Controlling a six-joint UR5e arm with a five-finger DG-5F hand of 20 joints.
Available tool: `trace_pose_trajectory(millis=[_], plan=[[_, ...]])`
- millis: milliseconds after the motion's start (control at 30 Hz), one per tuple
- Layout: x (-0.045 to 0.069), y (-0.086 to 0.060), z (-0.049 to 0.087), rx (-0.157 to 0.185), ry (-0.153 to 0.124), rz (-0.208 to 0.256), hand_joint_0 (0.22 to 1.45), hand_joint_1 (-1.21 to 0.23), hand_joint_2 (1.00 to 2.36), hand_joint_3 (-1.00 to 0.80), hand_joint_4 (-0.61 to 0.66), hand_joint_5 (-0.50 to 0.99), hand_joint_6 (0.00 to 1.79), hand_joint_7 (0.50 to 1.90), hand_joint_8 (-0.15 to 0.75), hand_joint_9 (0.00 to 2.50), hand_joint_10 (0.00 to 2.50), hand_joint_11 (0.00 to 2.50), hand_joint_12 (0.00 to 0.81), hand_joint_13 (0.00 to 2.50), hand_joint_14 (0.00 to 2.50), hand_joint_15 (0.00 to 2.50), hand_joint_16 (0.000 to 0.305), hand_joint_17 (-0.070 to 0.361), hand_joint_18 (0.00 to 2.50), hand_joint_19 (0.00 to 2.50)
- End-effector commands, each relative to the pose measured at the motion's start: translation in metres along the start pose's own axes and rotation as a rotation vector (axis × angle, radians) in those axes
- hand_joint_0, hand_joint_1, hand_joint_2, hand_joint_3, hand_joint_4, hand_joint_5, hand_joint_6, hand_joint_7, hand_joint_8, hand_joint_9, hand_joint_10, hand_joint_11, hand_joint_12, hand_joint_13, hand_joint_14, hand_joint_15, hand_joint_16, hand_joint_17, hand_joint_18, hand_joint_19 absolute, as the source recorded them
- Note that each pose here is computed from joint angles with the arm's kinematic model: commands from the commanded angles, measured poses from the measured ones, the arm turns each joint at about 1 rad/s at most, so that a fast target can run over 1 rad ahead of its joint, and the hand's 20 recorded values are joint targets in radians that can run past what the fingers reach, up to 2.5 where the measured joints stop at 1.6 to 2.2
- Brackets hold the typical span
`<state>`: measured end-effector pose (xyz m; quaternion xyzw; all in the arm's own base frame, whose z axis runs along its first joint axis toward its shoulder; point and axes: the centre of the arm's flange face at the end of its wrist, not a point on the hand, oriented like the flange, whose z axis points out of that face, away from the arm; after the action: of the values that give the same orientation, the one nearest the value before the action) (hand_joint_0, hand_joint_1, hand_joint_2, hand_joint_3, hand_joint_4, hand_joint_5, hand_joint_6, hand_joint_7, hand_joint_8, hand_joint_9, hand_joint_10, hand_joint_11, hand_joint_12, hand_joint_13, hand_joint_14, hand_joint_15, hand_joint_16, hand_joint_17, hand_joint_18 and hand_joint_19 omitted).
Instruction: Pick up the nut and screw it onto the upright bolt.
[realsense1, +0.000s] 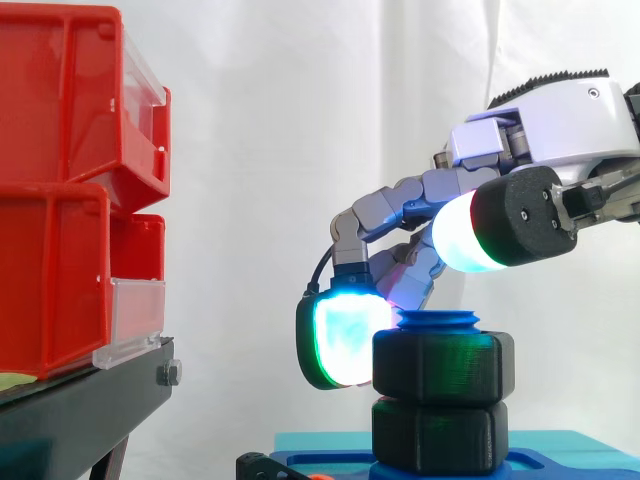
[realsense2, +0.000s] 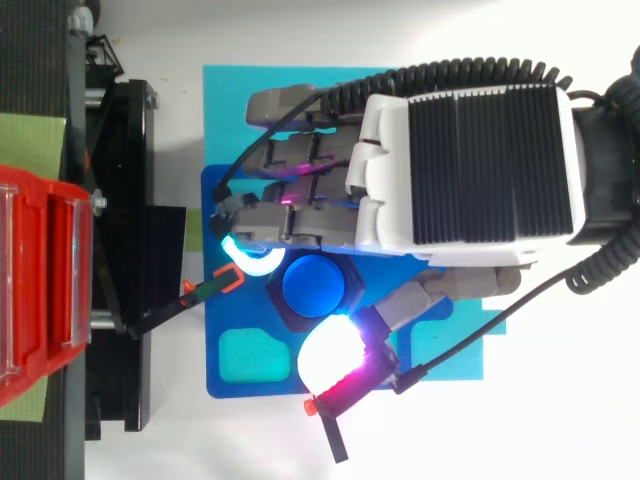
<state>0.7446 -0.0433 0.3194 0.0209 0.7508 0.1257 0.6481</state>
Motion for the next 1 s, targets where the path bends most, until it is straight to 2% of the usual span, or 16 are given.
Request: trace_pose_trajectory(millis=[0, 67, 567, 967], plan=[[0.000, -0.002, -0.001, 0.002, 0.001, 0.000, 0.53, -0.23, 1.00, -0.50, 0.16, -0.02, 0.50, 1.46, 0.264, 0.78, 0.00, 0.00, 0.263, 0.65, 0.00, 0.00, 0.025, 0.057, 0.35, 0.00], [-0.001, -0.004, -0.001, 0.005, 0.000, 0.001, 0.53, -0.23, 1.00, -0.50, 0.16, -0.02, 0.50, 1.49, 0.264, 0.80, 0.00, 0.00, 0.262, 0.65, 0.00, 0.00, 0.025, 0.056, 0.35, 0.00], [-0.003, -0.011, -0.003, 0.007, 0.000, -0.004, 0.55, -0.26, 1.00, -0.50, 0.18, 0.00, 0.66, 1.16, 0.272, 1.01, 0.00, 0.00, 0.219, 0.78, 0.00, 0.00, 0.018, 0.041, 0.49, 0.00], [-0.004, -0.016, -0.005, 0.014, 0.003, -0.004, 0.55, -0.28, 1.00, -0.50, 0.11, 0.03, 0.71, 1.06, 0.262, 1.27, 0.00, 0.00, 0.177, 0.92, 0.00, 0.00, 0.011, 0.025, 0.62, 0.03]])
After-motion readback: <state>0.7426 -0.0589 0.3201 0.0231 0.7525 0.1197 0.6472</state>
